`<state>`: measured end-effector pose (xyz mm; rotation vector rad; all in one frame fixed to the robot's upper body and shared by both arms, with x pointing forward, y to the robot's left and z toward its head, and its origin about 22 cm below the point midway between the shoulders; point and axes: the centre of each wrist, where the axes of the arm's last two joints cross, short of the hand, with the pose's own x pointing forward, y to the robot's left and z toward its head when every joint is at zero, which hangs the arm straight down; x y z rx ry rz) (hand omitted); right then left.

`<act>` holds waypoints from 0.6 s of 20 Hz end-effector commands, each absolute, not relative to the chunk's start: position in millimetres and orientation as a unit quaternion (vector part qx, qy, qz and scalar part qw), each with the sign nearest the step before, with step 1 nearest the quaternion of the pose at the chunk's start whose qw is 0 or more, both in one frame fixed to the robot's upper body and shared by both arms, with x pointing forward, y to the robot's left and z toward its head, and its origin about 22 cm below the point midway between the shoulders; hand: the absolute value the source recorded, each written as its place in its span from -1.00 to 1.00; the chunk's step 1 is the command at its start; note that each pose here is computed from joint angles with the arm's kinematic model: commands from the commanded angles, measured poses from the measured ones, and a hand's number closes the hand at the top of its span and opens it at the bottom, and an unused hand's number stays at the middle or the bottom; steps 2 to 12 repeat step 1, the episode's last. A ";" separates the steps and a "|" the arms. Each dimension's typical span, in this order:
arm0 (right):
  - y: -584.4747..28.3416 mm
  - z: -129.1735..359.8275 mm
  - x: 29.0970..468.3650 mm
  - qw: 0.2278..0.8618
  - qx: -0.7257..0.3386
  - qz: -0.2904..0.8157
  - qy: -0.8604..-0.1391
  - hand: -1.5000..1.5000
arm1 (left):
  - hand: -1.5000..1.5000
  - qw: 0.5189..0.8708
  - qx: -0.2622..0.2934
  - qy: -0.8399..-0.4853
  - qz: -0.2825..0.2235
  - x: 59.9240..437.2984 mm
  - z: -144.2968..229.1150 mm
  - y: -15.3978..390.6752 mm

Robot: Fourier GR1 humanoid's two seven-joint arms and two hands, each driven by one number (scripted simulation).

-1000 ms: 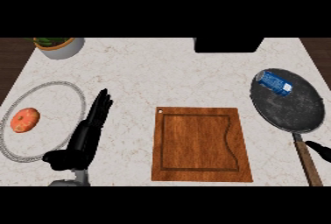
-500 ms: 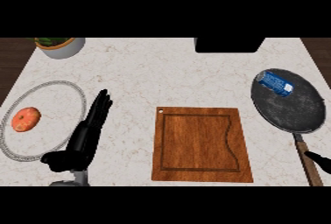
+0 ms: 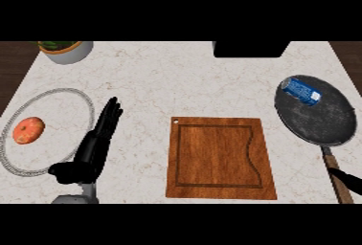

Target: Pick the can from the cutting board and place it in the pan

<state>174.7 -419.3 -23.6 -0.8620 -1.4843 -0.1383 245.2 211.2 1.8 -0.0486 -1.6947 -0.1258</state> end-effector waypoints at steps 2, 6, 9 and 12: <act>-403.8 -13.9 184.0 0.638 -0.408 -0.046 -0.651 -1.00 | 0.00 0.660 -0.031 -0.749 -0.054 243.6 11.7 209.3; -403.8 -13.9 184.0 0.638 -0.408 -0.046 -0.651 -1.00 | 0.00 0.660 -0.031 -0.749 -0.054 243.6 11.7 209.3; -403.8 -13.9 184.0 0.638 -0.408 -0.046 -0.651 -1.00 | 0.00 0.660 -0.031 -0.749 -0.054 243.6 11.7 209.3; -403.8 -13.9 184.0 0.638 -0.408 -0.046 -0.651 -1.00 | 0.00 0.660 -0.031 -0.749 -0.054 243.6 11.7 209.3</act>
